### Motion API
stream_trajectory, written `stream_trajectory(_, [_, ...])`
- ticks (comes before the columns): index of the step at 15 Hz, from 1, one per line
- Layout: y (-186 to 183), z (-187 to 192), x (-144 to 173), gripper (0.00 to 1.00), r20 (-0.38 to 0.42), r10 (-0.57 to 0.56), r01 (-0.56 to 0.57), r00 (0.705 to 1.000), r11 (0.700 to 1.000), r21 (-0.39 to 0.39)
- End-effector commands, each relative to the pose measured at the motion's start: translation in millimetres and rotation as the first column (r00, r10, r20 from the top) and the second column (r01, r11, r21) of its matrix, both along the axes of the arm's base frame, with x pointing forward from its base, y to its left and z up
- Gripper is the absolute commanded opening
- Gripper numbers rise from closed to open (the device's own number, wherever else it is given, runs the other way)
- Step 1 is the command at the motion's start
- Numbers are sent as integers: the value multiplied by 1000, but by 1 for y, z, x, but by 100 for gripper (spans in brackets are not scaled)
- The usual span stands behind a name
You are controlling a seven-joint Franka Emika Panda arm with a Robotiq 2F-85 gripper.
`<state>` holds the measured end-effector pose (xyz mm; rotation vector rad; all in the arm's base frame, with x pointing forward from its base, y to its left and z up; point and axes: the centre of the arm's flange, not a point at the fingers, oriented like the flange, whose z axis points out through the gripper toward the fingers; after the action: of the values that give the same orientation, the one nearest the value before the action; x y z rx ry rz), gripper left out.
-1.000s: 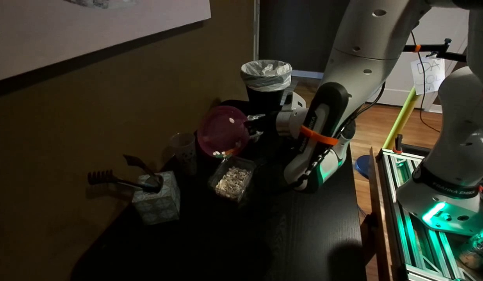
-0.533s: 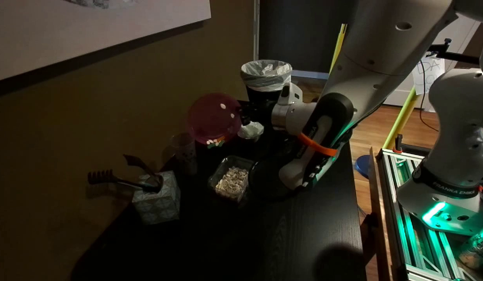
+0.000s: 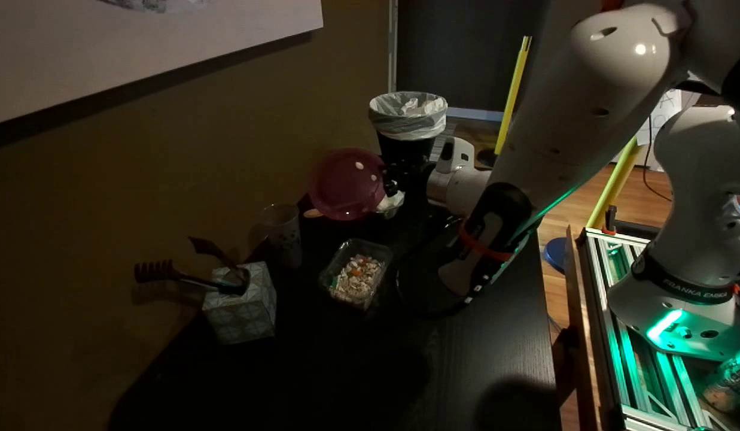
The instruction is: Pour the contents on the purple plate into the clear bowl on the left.
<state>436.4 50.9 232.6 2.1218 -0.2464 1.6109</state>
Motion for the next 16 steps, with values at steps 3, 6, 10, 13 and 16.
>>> stream_trajectory(3, [-1,-13,-16,1,41,-12,13,999,1000,-25])
stream_trajectory(6, [5,-7,-16,1,47,12,-13,999,999,33])
stream_trajectory(10, [7,-1,-14,1,-27,-9,11,1000,995,101])
stream_trajectory(13, [-2,2,-17,1,-149,-33,61,988,981,184])
stream_trajectory(16, [-17,13,-21,1,-251,-31,94,968,965,244])
